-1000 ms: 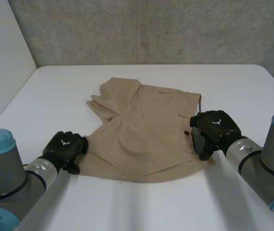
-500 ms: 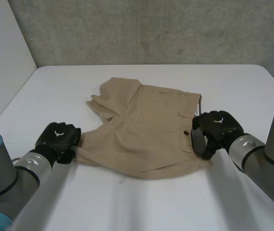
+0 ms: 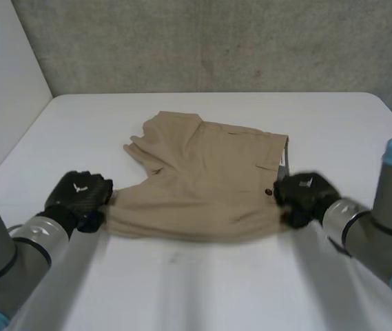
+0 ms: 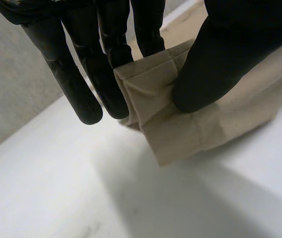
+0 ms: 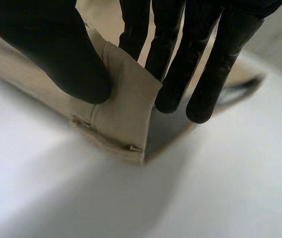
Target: Fold the shorts.
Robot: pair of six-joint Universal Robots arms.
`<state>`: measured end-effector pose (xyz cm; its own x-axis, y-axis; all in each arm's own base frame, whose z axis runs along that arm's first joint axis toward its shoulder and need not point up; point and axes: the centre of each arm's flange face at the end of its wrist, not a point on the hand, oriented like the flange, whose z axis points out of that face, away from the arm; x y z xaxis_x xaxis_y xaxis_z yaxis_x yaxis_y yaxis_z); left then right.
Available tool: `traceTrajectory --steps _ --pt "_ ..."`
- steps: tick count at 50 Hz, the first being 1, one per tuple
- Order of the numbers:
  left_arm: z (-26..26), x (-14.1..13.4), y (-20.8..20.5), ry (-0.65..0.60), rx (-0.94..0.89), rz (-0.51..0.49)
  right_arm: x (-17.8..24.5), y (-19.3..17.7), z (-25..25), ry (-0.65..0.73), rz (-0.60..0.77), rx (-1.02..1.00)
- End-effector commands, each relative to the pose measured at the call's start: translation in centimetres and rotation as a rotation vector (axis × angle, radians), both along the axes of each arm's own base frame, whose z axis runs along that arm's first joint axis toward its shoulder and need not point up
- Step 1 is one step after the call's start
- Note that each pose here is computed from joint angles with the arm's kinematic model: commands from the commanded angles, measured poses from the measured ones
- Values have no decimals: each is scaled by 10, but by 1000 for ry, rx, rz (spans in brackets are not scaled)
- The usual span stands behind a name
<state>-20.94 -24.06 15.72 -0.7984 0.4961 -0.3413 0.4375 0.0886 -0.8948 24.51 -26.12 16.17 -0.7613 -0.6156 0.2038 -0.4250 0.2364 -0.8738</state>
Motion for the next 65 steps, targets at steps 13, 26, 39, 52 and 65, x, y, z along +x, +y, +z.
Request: traceTrajectory --steps 13,26,39,52,65 --pt "251 13 62 291 -540 -15 -23 66 274 -238 -19 -734" --pt "190 -5 -5 220 -245 6 1 5 202 -44 19 -422" --pt "123 -21 -37 163 -50 2 9 29 124 -195 -12 -90" --pt "115 -28 -66 181 -124 12 3 65 70 -236 -67 146" --pt "97 -31 -93 163 -118 79 51 106 46 -255 50 274"
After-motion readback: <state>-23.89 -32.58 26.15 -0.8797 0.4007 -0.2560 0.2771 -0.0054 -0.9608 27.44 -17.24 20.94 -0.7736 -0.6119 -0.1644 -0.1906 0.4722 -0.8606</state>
